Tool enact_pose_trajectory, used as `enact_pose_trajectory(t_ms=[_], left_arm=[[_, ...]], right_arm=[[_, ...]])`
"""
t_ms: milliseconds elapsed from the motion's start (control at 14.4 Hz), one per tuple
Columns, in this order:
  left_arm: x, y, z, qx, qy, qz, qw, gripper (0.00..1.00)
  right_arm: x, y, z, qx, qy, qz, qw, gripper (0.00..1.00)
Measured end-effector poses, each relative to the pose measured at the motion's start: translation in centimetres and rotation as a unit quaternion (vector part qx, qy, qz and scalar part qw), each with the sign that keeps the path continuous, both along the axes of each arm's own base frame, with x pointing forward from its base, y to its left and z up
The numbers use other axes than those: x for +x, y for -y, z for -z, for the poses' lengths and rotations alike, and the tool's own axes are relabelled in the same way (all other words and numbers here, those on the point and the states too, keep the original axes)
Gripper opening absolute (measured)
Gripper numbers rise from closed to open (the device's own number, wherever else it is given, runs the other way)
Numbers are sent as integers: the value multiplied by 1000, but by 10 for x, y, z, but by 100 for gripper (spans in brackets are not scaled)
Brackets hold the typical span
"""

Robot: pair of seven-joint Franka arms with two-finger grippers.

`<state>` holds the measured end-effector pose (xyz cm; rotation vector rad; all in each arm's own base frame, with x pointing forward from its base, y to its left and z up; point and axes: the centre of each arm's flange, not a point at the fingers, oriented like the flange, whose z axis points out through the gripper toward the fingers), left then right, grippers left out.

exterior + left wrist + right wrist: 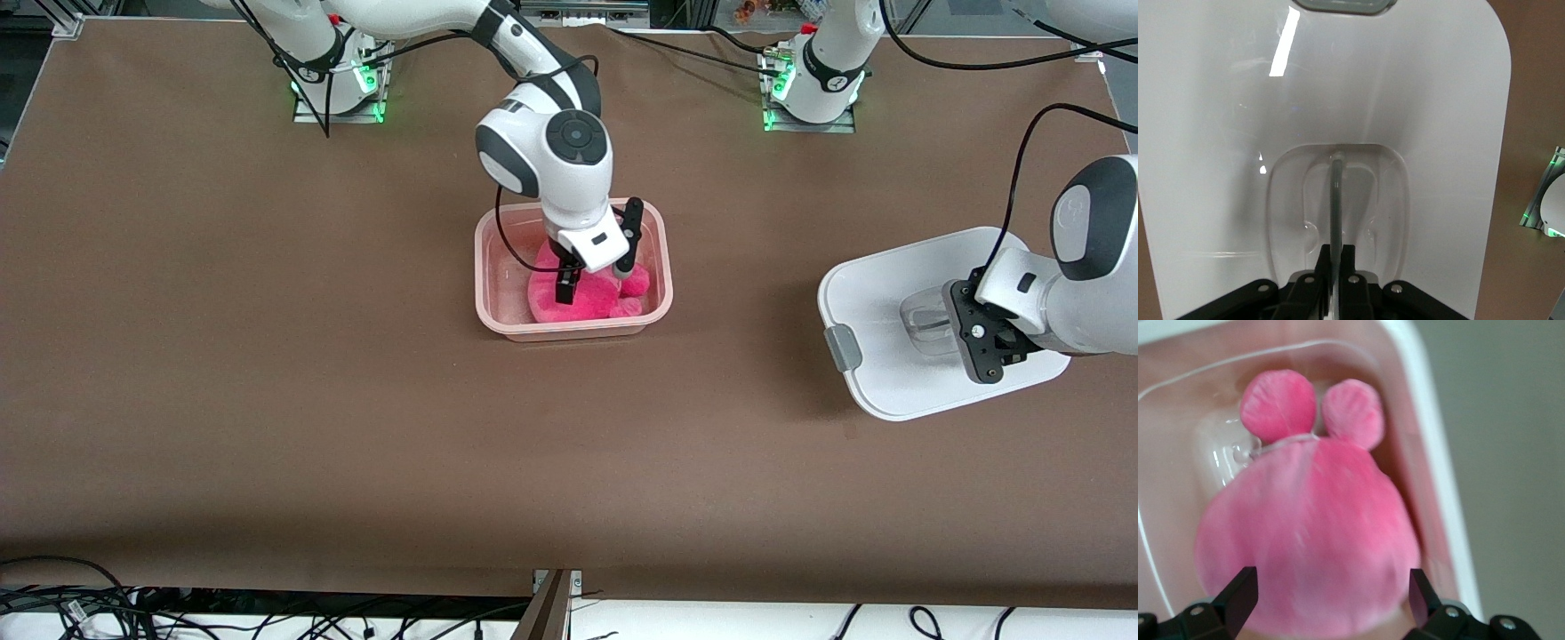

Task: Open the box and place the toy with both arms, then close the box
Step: 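Open the right gripper to release the toy and withdraw, then return the right arm to rest while the left gripper carries the lid over the box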

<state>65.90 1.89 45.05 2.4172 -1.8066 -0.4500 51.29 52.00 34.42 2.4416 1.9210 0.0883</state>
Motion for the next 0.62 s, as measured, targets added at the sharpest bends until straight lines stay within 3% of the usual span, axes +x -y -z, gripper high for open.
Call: enact_pose_trajectory(t_ms=[278, 624], left_arm=[[0, 1, 0, -2, -1, 6, 1000, 7], [0, 8, 1, -4, -2, 13, 1000, 7]], right_arm=[[67, 99, -93, 39, -2, 94, 995, 100], [90, 236, -180, 4, -34, 179, 983, 100]])
